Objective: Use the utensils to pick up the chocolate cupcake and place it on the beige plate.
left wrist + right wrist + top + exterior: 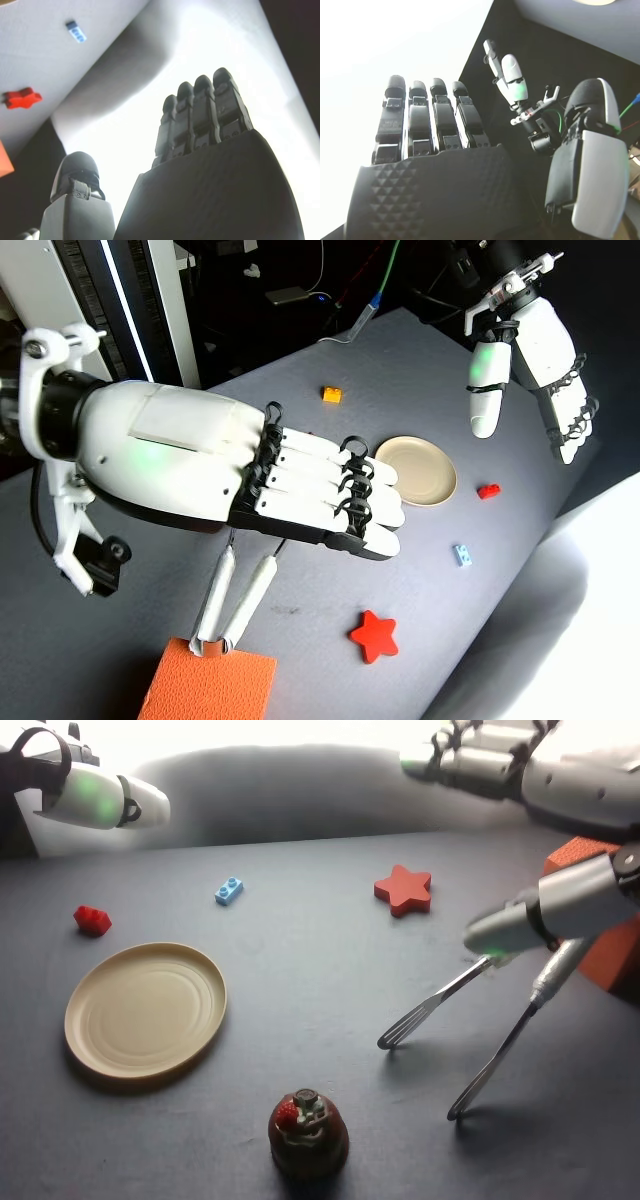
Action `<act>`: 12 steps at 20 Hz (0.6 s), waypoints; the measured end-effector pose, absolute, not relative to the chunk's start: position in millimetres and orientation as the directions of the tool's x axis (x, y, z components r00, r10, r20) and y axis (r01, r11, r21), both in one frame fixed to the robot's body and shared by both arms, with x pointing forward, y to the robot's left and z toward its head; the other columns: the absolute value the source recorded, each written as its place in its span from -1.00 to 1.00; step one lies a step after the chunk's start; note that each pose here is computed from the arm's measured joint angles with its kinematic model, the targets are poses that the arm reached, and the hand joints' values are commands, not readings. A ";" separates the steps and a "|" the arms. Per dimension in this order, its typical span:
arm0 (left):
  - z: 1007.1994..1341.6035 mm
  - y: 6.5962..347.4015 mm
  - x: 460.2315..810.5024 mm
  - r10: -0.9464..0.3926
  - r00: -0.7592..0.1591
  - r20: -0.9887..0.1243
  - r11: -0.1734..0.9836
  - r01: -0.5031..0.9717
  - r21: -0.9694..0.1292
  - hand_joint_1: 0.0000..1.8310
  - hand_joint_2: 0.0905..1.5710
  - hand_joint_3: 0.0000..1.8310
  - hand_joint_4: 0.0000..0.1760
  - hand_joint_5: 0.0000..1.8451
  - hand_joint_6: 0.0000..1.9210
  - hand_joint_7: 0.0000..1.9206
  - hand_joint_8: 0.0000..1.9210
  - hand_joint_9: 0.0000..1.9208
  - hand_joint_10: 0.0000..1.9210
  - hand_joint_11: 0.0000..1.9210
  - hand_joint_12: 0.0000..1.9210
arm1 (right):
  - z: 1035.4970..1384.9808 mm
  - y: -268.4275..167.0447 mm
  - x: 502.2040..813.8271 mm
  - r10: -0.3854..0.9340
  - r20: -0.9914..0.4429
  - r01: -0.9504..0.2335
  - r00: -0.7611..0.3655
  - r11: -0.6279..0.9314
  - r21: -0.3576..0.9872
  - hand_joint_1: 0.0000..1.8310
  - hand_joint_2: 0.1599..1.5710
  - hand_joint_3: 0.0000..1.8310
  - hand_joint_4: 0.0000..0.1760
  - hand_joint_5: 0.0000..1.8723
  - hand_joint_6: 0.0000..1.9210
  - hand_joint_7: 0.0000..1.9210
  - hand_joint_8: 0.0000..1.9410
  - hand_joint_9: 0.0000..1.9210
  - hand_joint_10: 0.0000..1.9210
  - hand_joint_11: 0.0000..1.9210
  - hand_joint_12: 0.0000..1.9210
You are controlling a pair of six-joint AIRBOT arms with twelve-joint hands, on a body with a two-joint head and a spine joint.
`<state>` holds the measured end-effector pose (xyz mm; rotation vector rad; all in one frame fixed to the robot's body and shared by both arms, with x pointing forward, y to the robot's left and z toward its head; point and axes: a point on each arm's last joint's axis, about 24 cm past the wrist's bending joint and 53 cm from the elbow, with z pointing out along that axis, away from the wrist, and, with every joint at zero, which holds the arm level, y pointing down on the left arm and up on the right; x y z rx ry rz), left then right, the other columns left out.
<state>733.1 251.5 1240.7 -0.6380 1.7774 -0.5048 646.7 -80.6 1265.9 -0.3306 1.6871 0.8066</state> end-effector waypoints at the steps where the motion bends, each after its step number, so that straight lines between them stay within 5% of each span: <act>1: 1240.5 252.2 732.7 -0.645 -0.228 -0.729 0.764 -0.170 -0.623 -0.90 0.40 -1.00 -1.00 -0.89 -1.00 -0.85 -0.99 -0.91 -0.99 -0.96 -0.96 | 1249.9 -78.1 645.3 0.154 -0.930 -0.590 -0.335 0.735 0.335 -0.54 0.07 -1.00 -1.00 -1.00 -1.00 -1.00 -1.00 -1.00 -1.00 -1.00 -0.88; 5: 1243.5 251.1 732.8 -0.650 -0.225 -0.726 0.760 -0.165 -0.629 -0.92 0.40 -1.00 -1.00 -0.89 -1.00 -0.87 -0.99 -0.93 -1.00 -0.99 -0.96 | 1213.3 -84.0 650.3 0.091 -0.881 -0.522 -0.465 0.775 0.355 -0.36 0.20 -0.97 -1.00 -1.00 -1.00 -1.00 -1.00 -1.00 -1.00 -1.00 -1.00; 12: 1236.3 250.4 731.8 -0.666 -0.254 -0.702 0.746 -0.188 -0.639 -0.93 0.41 -1.00 -1.00 -0.89 -1.00 -0.88 -1.00 -0.95 -1.00 -1.00 -1.00 | 1199.9 -82.7 652.3 0.034 -0.882 -0.533 -0.470 0.786 0.314 -0.19 0.30 -0.96 -1.00 -1.00 -1.00 -1.00 -1.00 -1.00 -1.00 -1.00 -1.00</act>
